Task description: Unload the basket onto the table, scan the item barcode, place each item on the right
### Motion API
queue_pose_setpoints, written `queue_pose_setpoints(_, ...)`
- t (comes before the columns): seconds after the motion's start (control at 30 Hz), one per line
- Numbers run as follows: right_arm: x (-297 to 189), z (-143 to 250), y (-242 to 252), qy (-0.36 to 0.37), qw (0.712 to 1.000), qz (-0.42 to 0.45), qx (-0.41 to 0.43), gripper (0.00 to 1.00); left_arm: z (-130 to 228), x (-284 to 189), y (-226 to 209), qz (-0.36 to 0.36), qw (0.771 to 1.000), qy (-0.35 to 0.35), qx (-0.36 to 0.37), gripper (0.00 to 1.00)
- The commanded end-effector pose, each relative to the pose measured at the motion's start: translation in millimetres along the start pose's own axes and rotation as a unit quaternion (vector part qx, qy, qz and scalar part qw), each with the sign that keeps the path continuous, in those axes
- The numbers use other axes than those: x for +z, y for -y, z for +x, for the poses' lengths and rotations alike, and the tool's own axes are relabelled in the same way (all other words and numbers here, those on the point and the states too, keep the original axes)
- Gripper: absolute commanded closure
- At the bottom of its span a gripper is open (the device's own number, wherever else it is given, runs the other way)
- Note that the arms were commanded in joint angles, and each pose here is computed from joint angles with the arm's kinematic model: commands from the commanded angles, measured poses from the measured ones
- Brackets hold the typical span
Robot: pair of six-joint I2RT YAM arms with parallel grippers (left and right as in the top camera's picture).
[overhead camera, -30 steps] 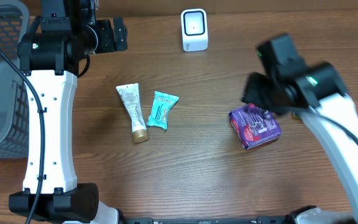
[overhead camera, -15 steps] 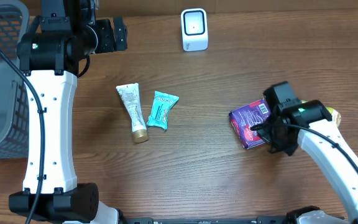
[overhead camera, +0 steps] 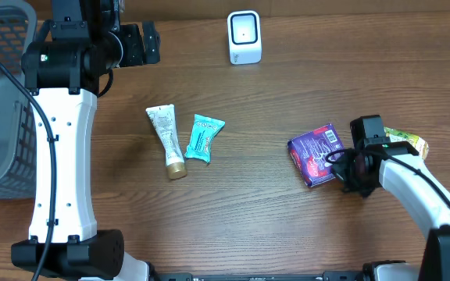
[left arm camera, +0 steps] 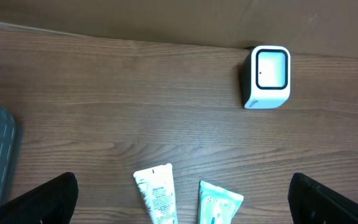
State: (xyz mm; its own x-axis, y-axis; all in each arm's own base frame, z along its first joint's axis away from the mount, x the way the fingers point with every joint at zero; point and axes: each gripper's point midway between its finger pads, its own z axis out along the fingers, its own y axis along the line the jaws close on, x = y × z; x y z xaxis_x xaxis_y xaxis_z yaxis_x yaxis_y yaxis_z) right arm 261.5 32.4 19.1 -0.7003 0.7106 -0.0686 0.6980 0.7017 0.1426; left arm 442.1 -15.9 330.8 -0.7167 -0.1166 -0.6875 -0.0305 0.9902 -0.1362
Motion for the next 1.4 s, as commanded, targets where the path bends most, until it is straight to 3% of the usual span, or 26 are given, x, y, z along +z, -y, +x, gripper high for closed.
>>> queue_pose_setpoints(0.0,7,-21,-19,0.04,0.999,-0.031,-0.011,0.92,-3,0,-1,-0.001,1.0,0.003,0.009,0.0)
queue_pose_setpoints(0.17,-4,-69,-80,0.143,0.977,-0.146,-0.068,0.82,-3,0,-1,-0.001,1.0,0.003,0.009,0.01)
queue_pose_setpoints(0.33,-22,-74,-123,0.164,0.948,-0.239,-0.134,0.67,-3,0,-1,-0.001,1.0,0.003,0.009,0.0)
queue_pose_setpoints(0.37,-23,-73,-124,0.161,0.947,-0.242,-0.135,0.64,-3,0,-1,-0.001,1.0,0.003,0.009,0.0)
queue_pose_setpoints(0.43,-29,-71,-125,0.13,0.947,-0.262,-0.132,0.38,-3,0,-1,-0.002,1.0,0.003,0.009,0.0)
queue_pose_setpoints(0.47,-34,-70,-126,0.112,0.946,-0.276,-0.129,0.3,-3,0,-1,-0.002,1.0,0.003,0.009,0.0)
queue_pose_setpoints(0.57,-57,-74,-122,0.054,0.926,-0.341,-0.15,0.18,-3,0,-1,-0.002,1.0,0.003,0.009,0.0)
queue_pose_setpoints(0.7,-60,-74,-103,0.029,0.914,-0.36,-0.183,0.09,-3,0,-1,-0.001,1.0,0.003,0.009,0.0)
queue_pose_setpoints(1.07,-6,-27,-99,-0.094,0.886,-0.385,-0.241,0.1,-3,0,-1,-0.001,1.0,0.003,0.009,0.0)
queue_pose_setpoints(1.37,15,-14,-114,-0.119,0.875,-0.402,-0.243,0.15,-3,0,-1,-0.002,1.0,0.003,0.009,0.0)
